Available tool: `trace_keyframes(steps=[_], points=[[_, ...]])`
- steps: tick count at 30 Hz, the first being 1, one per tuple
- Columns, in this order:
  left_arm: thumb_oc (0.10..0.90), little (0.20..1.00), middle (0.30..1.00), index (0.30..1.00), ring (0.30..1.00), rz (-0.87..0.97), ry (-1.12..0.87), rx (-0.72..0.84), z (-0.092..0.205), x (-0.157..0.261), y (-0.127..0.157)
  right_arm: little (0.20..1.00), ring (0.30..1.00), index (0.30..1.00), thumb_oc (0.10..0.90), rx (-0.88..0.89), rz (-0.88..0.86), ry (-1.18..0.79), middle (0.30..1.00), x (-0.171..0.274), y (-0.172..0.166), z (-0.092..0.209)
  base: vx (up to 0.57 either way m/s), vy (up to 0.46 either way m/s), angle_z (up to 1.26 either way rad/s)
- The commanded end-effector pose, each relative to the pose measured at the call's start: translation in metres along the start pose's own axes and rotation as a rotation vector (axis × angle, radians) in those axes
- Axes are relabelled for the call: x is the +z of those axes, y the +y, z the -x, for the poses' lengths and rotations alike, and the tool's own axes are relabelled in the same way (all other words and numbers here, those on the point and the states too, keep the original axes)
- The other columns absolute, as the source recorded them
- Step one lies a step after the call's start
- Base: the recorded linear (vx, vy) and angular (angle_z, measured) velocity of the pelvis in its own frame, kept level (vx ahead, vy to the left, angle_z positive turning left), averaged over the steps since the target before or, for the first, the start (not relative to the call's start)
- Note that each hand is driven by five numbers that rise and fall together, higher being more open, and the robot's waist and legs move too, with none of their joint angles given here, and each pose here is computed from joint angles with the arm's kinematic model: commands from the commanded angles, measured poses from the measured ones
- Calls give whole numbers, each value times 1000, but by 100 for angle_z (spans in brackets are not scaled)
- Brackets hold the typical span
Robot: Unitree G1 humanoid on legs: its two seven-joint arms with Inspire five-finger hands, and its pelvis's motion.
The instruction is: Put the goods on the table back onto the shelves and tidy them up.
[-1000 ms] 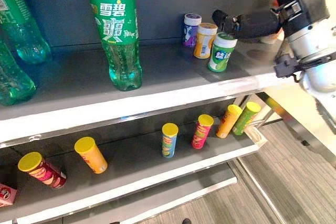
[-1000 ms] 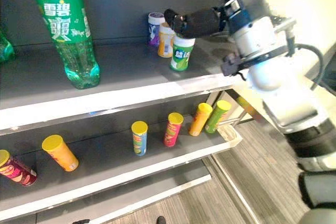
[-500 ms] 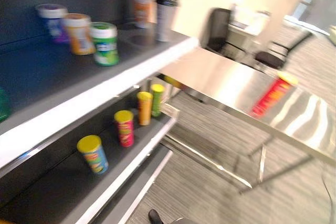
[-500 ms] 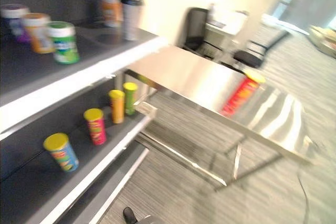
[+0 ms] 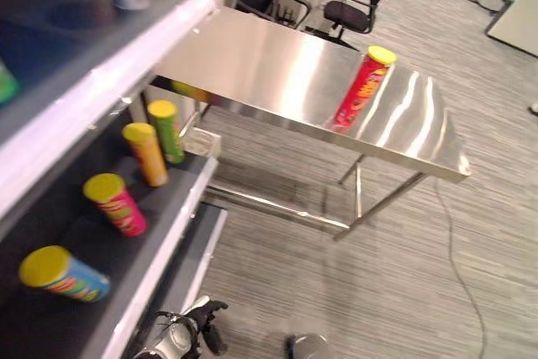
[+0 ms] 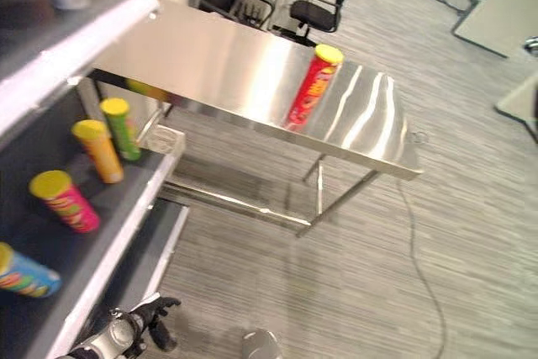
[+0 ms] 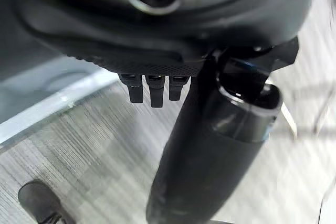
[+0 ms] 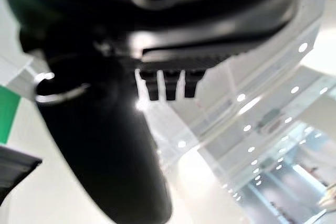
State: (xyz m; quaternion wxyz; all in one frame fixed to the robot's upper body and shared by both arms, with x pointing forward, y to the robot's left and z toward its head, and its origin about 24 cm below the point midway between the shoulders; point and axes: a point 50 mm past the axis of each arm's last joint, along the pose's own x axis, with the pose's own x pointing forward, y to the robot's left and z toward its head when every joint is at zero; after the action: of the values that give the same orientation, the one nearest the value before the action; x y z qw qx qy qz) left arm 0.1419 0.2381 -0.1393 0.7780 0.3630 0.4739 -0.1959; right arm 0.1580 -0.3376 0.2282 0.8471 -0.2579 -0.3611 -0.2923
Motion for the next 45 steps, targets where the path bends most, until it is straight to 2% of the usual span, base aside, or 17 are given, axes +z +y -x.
trace_keyframes(steps=[1,8,9,13,15,18,21,24,29,35,40,41,45], points=[[800,900,900,900,900,289,-268,52,-4,68,2,900,900,900,800,-199,149,-63,900,13,-44,-27,-191,-207,-123],[800,900,900,900,900,343,-257,72,-2,60,6,900,900,900,800,-120,89,132,900,-21,-32,1,-93,-250,-21],[800,900,900,900,900,453,-194,87,-3,45,-1,900,900,900,800,-128,3,216,900,-32,-17,30,-77,-309,-32],[800,900,900,900,900,539,-131,99,-2,28,-8,900,900,900,800,-108,-66,229,900,-30,2,43,-80,-199,-34],[800,900,900,900,900,607,-107,104,-2,23,-15,900,900,900,800,-24,-193,277,900,-30,33,58,-150,-131,13],[800,900,900,900,900,636,-135,121,-3,31,-13,900,900,900,800,18,-264,269,900,-24,46,61,-109,-85,-44],[800,900,900,900,900,668,-149,119,-4,35,-13,900,900,900,800,5,-281,257,900,-24,45,59,-83,-3,-17],[800,900,900,900,900,731,-236,152,-1,49,1,900,900,900,800,-12,-275,243,900,-23,46,57,41,65,-6],[800,900,900,900,900,663,-200,58,-5,56,-25,900,900,900,800,4,-286,225,900,-14,56,59,138,177,-1],[800,900,900,900,900,632,-211,83,-9,69,-14,900,900,900,800,69,-356,243,900,-9,70,69,57,135,-16],[800,900,900,900,900,626,-212,68,-8,67,-21,900,900,900,800,103,-399,238,900,-5,71,70,56,-154,3],[800,900,900,900,900,575,-250,51,-8,76,-22,900,900,900,800,113,-355,199,900,-4,71,64,48,-123,26],[800,900,900,900,900,636,-184,46,-8,60,-36,900,900,900,800,146,-402,233,900,-2,75,72,91,-246,51]])
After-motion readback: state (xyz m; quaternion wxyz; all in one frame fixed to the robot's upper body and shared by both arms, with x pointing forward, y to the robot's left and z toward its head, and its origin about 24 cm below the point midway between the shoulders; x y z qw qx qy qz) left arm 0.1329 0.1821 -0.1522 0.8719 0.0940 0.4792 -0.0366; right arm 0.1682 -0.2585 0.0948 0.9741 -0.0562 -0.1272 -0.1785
